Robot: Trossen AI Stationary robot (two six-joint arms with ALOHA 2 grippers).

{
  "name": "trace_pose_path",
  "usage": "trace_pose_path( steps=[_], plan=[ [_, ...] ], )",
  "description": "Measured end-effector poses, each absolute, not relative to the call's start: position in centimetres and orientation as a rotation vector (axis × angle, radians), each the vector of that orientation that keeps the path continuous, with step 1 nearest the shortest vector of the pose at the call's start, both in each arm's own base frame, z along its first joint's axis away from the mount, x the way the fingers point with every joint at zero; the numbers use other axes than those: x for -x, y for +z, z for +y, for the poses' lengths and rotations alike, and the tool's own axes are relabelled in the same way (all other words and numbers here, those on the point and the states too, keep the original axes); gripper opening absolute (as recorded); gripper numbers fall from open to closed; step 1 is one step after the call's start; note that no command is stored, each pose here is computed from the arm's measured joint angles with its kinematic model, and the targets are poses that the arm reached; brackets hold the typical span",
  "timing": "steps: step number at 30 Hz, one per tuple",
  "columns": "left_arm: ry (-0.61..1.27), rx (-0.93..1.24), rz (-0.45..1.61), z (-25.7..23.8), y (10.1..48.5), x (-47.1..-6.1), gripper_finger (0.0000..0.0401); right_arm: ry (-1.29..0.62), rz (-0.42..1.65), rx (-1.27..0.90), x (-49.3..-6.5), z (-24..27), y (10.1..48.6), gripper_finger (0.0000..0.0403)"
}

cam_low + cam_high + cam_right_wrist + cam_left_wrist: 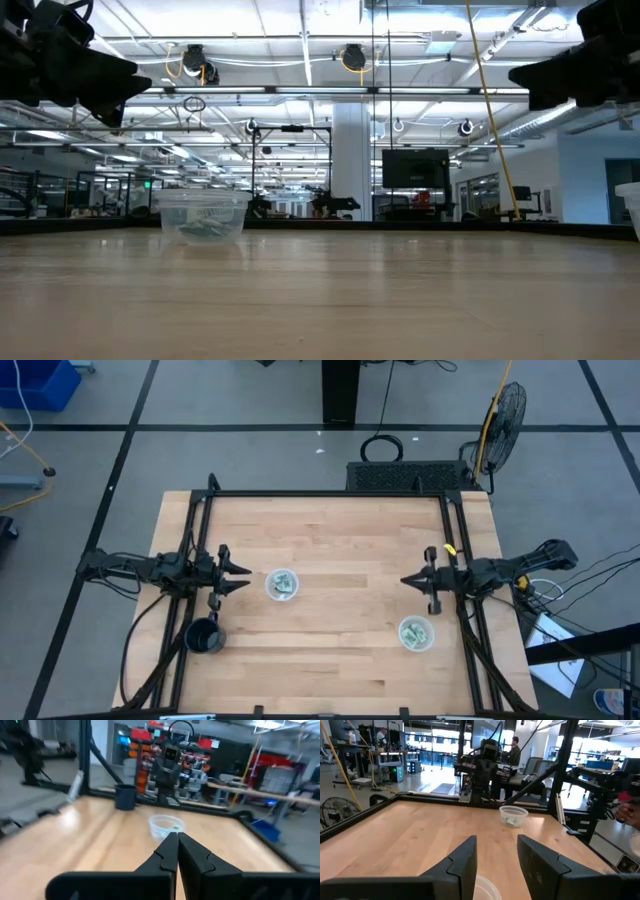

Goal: Pick and place Stevia / Truvia into bins
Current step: Return to Home Position

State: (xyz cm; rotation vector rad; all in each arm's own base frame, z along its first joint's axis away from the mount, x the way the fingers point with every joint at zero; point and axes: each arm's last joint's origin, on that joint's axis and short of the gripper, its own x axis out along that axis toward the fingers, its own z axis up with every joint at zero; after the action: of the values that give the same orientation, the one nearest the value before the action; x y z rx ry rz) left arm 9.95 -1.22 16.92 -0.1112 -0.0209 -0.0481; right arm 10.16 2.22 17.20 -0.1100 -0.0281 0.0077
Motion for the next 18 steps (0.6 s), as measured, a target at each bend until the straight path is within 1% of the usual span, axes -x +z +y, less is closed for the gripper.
trace_pose_path(
  steps=[3,8,18],
  plan=[
    [-0.048,0.112,-0.022,-1.22,16.93,-9.95,0.0145,-0.035,-0.007,0.194,-10.16,2.09,17.03,0.0003],
    [-0.048,0.112,-0.024,-1.22,16.96,-9.95,0.0145,-0.152,0.062,0.215,-10.16,1.74,16.46,0.0004],
    [-0.048,0.113,-0.026,-1.22,16.98,-9.95,0.0145,-0.145,0.070,0.295,-10.21,1.77,16.44,0.0004]
  ],
)
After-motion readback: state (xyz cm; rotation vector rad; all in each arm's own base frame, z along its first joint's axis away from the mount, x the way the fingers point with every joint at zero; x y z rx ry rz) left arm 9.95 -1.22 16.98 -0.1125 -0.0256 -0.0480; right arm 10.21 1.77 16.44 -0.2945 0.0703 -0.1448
